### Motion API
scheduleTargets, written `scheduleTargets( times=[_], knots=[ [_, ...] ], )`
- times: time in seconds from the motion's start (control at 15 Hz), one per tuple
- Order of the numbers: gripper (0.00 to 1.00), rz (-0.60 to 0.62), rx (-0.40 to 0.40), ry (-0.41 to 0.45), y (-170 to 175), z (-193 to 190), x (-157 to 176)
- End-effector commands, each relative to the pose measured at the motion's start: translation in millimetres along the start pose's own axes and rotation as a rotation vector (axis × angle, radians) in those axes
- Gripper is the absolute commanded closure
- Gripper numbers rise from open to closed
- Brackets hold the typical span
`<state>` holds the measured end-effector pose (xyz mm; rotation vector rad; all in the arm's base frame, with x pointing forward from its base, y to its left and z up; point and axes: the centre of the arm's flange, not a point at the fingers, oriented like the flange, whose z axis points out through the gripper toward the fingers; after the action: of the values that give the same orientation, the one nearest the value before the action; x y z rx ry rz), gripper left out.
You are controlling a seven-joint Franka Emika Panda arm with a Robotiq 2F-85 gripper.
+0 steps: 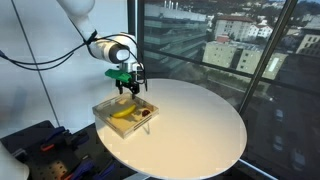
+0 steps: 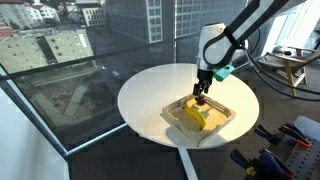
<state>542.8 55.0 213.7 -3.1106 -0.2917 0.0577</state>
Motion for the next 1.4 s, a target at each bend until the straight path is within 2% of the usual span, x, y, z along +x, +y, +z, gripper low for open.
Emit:
scheduleTargets(
  times=[0.0,0.6,1.33],
  knots=[
    [0.0,0.004,-0.018,0.006,-4,9,-8],
    [0.0,0.071,-0.023,0.019,3,33,-18],
    [0.0,0.138,-0.05,0.031,1,53,-14]
  ],
)
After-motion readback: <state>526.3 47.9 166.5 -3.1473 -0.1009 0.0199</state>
